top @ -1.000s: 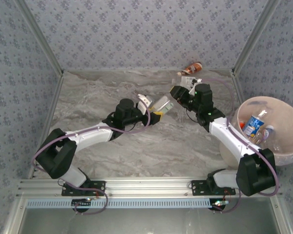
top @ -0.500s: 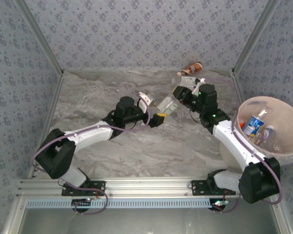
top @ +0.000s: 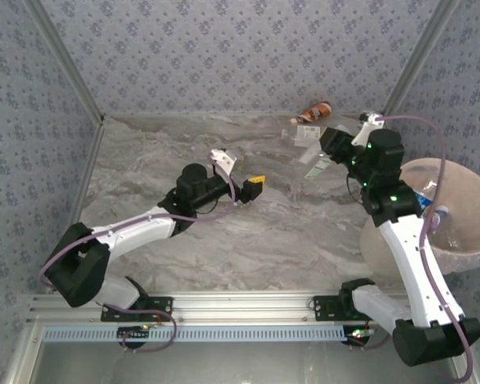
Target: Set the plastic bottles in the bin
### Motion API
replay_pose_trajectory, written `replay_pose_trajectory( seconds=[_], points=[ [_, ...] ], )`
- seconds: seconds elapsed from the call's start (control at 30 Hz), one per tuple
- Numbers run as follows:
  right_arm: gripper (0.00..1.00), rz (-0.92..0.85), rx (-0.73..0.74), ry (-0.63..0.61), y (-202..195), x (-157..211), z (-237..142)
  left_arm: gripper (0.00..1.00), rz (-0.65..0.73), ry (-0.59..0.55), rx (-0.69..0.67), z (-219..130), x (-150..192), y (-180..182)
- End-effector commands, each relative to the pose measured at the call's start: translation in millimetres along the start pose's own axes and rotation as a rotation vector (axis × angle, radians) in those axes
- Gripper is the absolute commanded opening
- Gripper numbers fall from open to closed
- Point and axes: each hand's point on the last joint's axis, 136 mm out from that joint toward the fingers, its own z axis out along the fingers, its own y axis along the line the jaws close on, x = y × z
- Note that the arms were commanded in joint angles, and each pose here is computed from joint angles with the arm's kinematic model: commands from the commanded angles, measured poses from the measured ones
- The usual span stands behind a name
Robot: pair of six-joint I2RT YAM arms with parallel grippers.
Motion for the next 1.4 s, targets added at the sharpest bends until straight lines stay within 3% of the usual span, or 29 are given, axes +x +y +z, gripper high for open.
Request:
replay_pose_trajectory(
  seconds=[0.0,0.4,0.53,0.7,0.87,1.0,1.17,1.37],
  points=[
    [0.29,-0.128,0.080,-0.070,-6,-30,-32,0.98,-0.036,-0.078,-0.147,-8,-22,24],
    [0.28,-0.288,0.246,-0.198,-15,-88,-101,0.98,-0.046,-0.007,-0.248,-5,-16,44],
    [0.27,-0.342,0.416,-0.193,-33,-100,-135,0.98,-0.047,-0.006,-0.259,-3,-14,47],
    [0.26,-0.373,0.520,-0.117,-46,-95,-162,0.98,-0.062,-0.001,-0.263,2,-10,51],
    [0.25,-0.409,0.659,0.033,-74,-86,-163,0.98,-0.075,-0.005,-0.256,8,-10,52],
    [0.27,-0.352,0.767,0.170,-106,-80,-164,0.98,-0.078,-0.003,-0.255,10,-12,53],
    [0.29,-0.274,0.856,0.215,-133,-77,-174,0.98,-0.078,0.011,-0.250,13,-11,56],
    [0.27,-0.282,1.208,0.359,-190,-65,-216,0.98,-0.118,0.014,-0.226,18,-13,57]
  ],
)
